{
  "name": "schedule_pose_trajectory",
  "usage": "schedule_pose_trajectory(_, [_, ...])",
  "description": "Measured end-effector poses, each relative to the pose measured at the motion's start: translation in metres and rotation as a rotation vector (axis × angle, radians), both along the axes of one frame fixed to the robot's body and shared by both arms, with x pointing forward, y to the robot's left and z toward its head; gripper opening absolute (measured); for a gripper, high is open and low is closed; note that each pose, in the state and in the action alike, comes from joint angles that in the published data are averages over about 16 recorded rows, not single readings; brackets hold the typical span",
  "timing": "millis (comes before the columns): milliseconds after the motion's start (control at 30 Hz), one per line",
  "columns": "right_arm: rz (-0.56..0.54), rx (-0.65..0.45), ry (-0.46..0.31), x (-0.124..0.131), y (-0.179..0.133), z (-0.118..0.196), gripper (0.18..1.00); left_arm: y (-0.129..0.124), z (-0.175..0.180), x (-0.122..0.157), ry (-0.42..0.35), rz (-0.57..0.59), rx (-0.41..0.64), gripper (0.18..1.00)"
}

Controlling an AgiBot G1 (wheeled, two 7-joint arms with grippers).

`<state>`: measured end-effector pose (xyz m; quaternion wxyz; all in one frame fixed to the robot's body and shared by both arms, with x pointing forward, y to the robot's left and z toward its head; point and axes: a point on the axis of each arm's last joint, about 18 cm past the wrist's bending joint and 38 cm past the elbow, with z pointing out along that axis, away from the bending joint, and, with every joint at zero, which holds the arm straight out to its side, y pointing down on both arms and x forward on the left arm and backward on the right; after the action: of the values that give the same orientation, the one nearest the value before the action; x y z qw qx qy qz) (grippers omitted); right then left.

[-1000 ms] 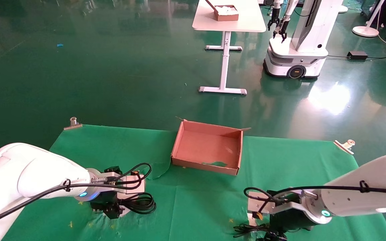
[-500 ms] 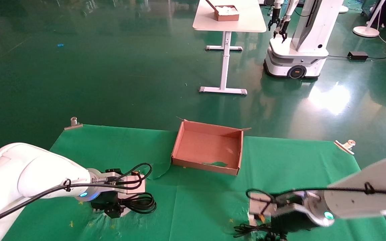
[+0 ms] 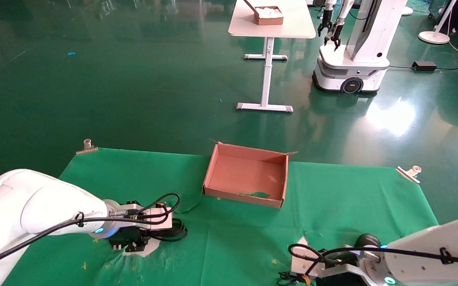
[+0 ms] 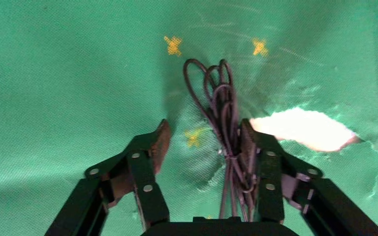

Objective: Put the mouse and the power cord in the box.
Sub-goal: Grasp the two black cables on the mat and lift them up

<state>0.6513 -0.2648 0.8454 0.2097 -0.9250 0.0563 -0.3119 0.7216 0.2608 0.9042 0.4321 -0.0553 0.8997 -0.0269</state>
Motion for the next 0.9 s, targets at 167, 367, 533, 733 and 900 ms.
schedule_pose_trajectory(167, [-0.008,0.009,-0.005,-0.001,0.0,0.0,0.543,0.0,0.0,0.0,0.0,0.0,0.0,0.474])
schedule_pose_trajectory(367, [-0.013,0.016,-0.01,-0.002,-0.001,0.0,0.411,0.0,0.0,0.0,0.0,0.0,0.0,0.361])
schedule_pose_trajectory(533, [-0.024,0.043,-0.017,-0.002,-0.003,0.005,0.315,0.0,0.0,0.0,0.0,0.0,0.0,0.305])
schedule_pose_trajectory(733, [-0.053,0.12,-0.048,-0.004,-0.015,0.03,0.253,0.0,0.003,0.0,-0.003,0.001,-0.007,0.275])
schedule_pose_trajectory(900, [-0.085,0.214,-0.103,-0.009,-0.036,0.067,0.23,-0.006,0.021,0.0,-0.028,-0.014,-0.038,0.271])
